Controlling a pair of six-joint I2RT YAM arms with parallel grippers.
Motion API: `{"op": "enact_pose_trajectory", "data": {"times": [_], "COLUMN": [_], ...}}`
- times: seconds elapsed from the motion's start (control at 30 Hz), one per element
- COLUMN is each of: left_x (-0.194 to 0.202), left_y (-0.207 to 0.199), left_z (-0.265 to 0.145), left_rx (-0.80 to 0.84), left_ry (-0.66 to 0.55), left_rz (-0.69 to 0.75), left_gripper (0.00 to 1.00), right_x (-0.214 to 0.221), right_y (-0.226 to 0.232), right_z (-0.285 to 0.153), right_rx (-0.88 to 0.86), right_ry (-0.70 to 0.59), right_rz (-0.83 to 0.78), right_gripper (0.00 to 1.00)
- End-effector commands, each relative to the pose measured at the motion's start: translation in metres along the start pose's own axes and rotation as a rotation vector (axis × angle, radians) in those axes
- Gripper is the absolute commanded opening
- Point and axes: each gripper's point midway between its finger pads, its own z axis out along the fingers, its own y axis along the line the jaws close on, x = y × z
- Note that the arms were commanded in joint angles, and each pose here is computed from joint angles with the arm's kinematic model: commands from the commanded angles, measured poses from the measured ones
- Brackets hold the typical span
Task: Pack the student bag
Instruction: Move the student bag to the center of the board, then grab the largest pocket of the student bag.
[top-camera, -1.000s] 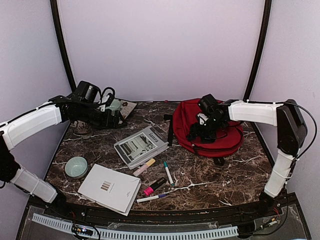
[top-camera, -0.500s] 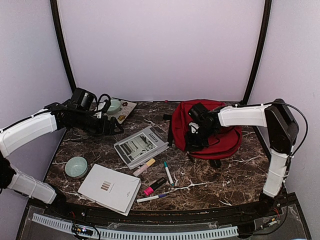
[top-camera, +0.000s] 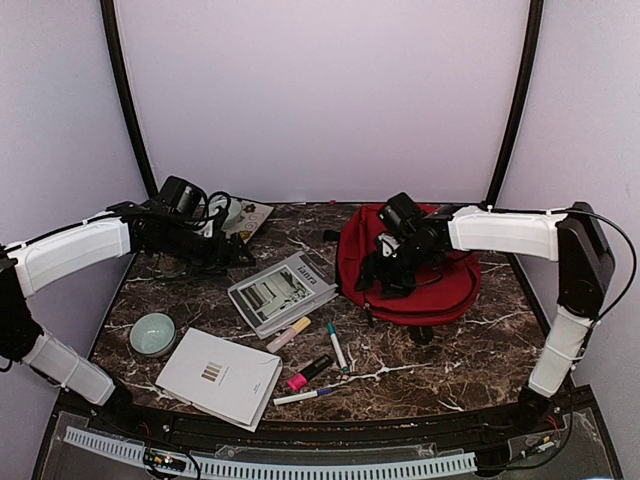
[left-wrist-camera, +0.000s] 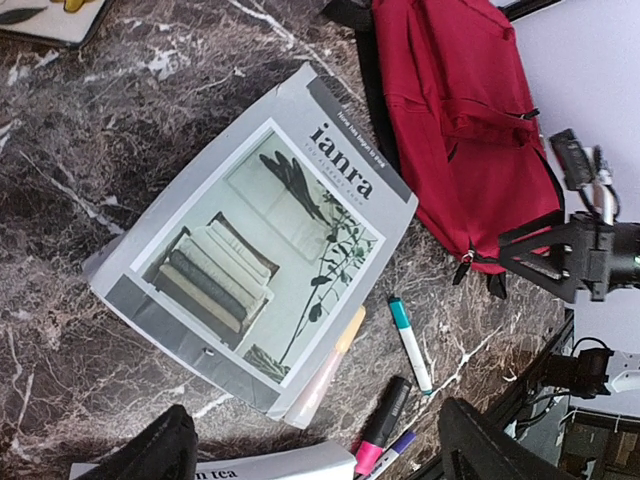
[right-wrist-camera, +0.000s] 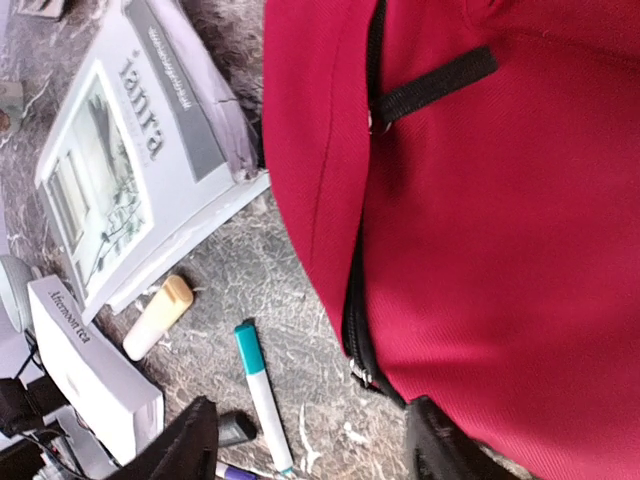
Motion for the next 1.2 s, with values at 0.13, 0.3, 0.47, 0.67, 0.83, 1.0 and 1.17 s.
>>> {"op": "enact_pose_trajectory", "data": {"times": [0.13, 0.3, 0.47, 0.67, 0.83, 1.0, 1.17], "left_x": [-0.004, -0.004, -0.003, 0.014, 0.018, 0.010, 0.007], "left_y": [0.003, -0.005, -0.028, -0.076, -0.098, -0.099, -0.094], "left_z": [0.035, 0.068, 0.082, 0.110, 0.118, 0.081, 0.049], "left_rx": [-0.020, -0.039, -0.057, -0.026, -0.060, -0.104, -0.089], "left_ry": [0.090, 0.181, 0.180, 0.154, 0.155, 0.067, -0.009], "left_rz": [-0.131, -0.134, -0.143, -0.217, -0.305, -0.293, -0.201], "left_gripper": [0.85, 0.80, 0.79, 0.79, 0.79, 0.80, 0.86], "right_x": [0.000, 0.005, 0.000, 0.004, 0.025, 0.051, 0.060], "right_y": [-0.017, -0.036, -0.041, -0.033, -0.025, -0.012, -0.020], "right_z": [-0.058, -0.083, -0.097, -0.109, -0.102, -0.082, -0.082], "right_rx": [0.133, 0.168, 0.126, 0.085, -0.078, -0.289, -0.317], "right_ry": [-0.119, -0.219, -0.356, -0.389, -0.416, -0.413, -0.538], "right_rz": [0.081, 0.122, 0.071, -0.174, -0.228, -0.245, -0.280], "right_gripper": [0.72, 0.72, 0.71, 0.70, 0.69, 0.68, 0.68]}}
